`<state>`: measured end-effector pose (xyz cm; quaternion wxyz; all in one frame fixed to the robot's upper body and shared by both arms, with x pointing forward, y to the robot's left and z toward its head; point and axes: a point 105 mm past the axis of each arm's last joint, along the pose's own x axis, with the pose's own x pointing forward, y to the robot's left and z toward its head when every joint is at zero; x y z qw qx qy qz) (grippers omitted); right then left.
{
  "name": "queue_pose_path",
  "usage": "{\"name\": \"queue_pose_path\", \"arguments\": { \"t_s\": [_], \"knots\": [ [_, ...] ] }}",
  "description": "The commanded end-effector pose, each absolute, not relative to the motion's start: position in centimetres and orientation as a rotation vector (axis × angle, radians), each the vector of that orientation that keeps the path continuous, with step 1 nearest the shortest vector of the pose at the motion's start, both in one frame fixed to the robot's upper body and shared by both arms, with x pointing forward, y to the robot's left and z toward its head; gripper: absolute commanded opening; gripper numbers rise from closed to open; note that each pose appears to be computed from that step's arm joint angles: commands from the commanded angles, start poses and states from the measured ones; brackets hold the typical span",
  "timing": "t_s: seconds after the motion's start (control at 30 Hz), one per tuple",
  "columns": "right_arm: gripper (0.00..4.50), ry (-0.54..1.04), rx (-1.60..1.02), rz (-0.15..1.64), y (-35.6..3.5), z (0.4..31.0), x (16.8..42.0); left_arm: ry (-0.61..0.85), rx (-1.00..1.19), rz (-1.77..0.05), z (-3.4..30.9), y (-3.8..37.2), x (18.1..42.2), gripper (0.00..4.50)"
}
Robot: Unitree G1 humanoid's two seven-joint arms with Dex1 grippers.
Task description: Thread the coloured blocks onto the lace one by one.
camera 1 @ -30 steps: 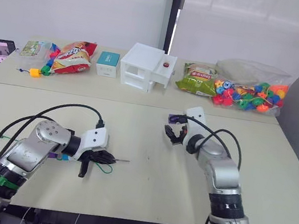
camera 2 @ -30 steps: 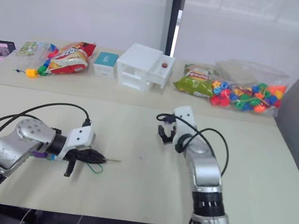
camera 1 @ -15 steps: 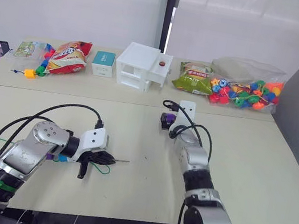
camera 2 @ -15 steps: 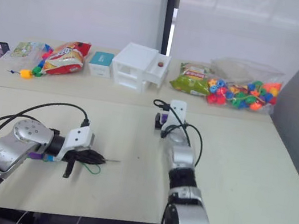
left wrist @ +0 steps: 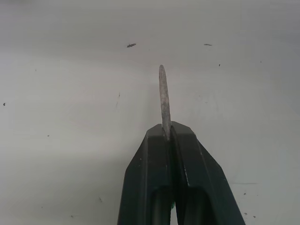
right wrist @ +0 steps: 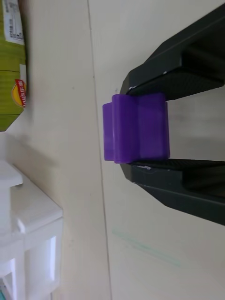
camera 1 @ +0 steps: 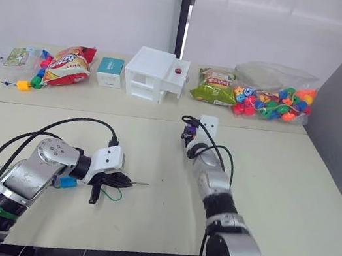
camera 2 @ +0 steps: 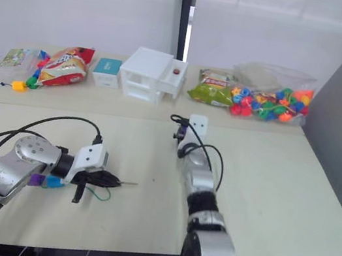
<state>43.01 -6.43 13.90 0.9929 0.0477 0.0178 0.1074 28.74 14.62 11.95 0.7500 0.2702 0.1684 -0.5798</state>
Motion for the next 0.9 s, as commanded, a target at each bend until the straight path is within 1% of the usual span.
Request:
{"name": "queue_pose_path", "arguments": {
  "t_s": [0.03, 0.1, 0.17, 0.23, 0.3, 0.4, 0.53, 0.63, 0.7, 0.77, 0.8, 0.87, 0.9],
  "knots": [
    [1.18, -0.032, 0.019, 0.34, -5.6, 17.1, 37.0, 0.338, 0.592, -1.267, 12.7, 14.6, 28.8, 0.0],
    [1.18, 0.018, -0.017, 0.399, -5.3, 16.6, 33.4, 0.337, 0.59, -1.274, 12.6, 14.5, 28.8, 0.0],
    [1.18, 0.077, -0.045, 0.444, -4.9, 15.8, 30.5, 0.334, 0.59, -1.282, 12.7, 14.4, 28.9, 0.0],
    [1.18, 0.135, -0.076, 0.473, -4.5, 14.9, 28.6, 0.33, 0.592, -1.29, 12.8, 14.2, 29.0, 0.0],
    [1.18, 0.189, -0.089, 0.505, -3.8, 13.9, 27.4, 0.328, 0.592, -1.297, 12.8, 14.1, 29.1, 0.0],
    [1.18, 0.274, -0.067, 0.489, -3.4, 12.3, 27.4, 0.328, 0.596, -1.313, 12.9, 13.9, 29.1, 0.0],
    [1.18, 0.409, -0.09, 0.47, -3.5, 9.2, 27.4, 0.327, 0.602, -1.317, 13.1, 14.0, 29.1, 0.0],
    [1.18, 0.439, -0.079, 0.491, -3.0, 8.4, 27.2, 0.329, 0.606, -1.317, 13.1, 14.1, 29.0, 0.0],
    [2.22, 0.393, -0.076, 0.505, -3.0, 9.3, 27.4, 0.33, 0.607, -1.318, 13.1, 14.2, 28.9, 0.0],
    [2.94, 0.328, -0.075, 0.53, -3.2, 10.9, 27.5, 0.332, 0.607, -1.317, 13.1, 14.3, 28.8, 0.0],
    [3.19, 0.298, -0.079, 0.546, -3.3, 11.7, 27.5, 0.333, 0.605, -1.316, 13.2, 14.4, 28.7, 0.0],
    [3.9, 0.242, -0.108, 0.606, -3.6, 13.3, 27.1, 0.335, 0.604, -1.315, 13.1, 14.5, 28.5, 0.0],
    [4.19, 0.214, -0.138, 0.652, -3.8, 14.2, 26.8, 0.336, 0.602, -1.315, 13.0, 14.6, 28.4, 0.0]
  ]
}}
